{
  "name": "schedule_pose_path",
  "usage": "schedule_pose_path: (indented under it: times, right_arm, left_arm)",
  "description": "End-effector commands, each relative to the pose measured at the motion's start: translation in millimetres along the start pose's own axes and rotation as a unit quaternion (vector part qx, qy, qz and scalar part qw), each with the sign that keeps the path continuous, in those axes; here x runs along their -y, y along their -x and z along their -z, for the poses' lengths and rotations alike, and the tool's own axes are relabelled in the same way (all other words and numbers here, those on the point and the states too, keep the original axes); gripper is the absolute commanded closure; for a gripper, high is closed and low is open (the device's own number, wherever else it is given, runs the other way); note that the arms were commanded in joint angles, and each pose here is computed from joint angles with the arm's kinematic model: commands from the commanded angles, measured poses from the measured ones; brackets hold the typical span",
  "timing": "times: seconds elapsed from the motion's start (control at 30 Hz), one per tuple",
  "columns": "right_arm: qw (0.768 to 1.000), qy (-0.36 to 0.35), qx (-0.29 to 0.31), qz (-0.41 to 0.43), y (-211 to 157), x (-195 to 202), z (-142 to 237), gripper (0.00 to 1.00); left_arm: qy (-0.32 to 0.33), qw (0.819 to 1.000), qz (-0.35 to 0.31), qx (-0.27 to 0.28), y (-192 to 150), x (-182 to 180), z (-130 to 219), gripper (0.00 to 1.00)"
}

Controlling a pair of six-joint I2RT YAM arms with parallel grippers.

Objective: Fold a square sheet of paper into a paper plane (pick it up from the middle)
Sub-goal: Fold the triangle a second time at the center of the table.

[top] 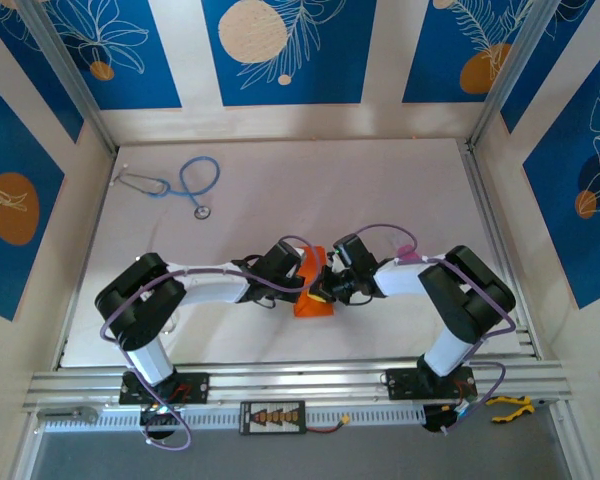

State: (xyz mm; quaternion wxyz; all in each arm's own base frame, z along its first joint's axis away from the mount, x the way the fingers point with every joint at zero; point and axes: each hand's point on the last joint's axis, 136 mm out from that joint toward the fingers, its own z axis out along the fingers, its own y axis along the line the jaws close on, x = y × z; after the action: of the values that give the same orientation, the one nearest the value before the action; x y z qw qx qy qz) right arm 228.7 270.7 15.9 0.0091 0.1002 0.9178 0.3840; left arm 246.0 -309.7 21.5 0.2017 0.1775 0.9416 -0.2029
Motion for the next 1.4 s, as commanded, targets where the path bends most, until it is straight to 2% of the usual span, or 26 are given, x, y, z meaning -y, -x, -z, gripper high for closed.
schedule_pose_path:
  times: [0.0,0.13,0.3,0.53,0.67,0.9,1.0,1.2,1.37]
  right_arm:
    - [1.0,0.007,0.002,0.001,1,-9,10,1.0]
    - [0.999,0.023,0.024,0.022,17,-31,27,1.0]
    - [0.999,0.023,0.028,0.015,30,-23,28,1.0]
    - [0.999,-0.039,0.015,-0.026,28,22,5,1.0]
    - [0.997,-0.069,0.016,-0.042,27,36,4,1.0]
    - [0.999,-0.007,0.037,0.007,42,-10,26,1.0]
    - [0.999,0.003,0.043,0.011,50,-14,29,1.0]
    - [0.996,-0.068,0.046,-0.031,51,40,16,1.0]
    - [0.994,-0.081,0.06,-0.048,54,57,18,1.0]
  left_arm:
    - [0.008,1.0,0.0,-0.014,-6,-4,-1,1.0]
    - [0.009,1.0,0.001,-0.014,-5,-4,-1,1.0]
    - [0.009,1.0,0.002,-0.013,-5,-5,0,1.0]
    - [0.01,1.0,0.002,-0.014,-5,-5,0,1.0]
    - [0.012,1.0,0.002,-0.016,-7,-7,0,1.0]
    - [0.015,1.0,0.0,-0.016,-8,-8,2,1.0]
    - [0.014,1.0,0.0,-0.014,-6,-7,2,1.0]
    - [0.013,1.0,-0.001,-0.015,-7,-7,2,1.0]
    - [0.016,1.0,-0.001,-0.018,-11,-10,3,1.0]
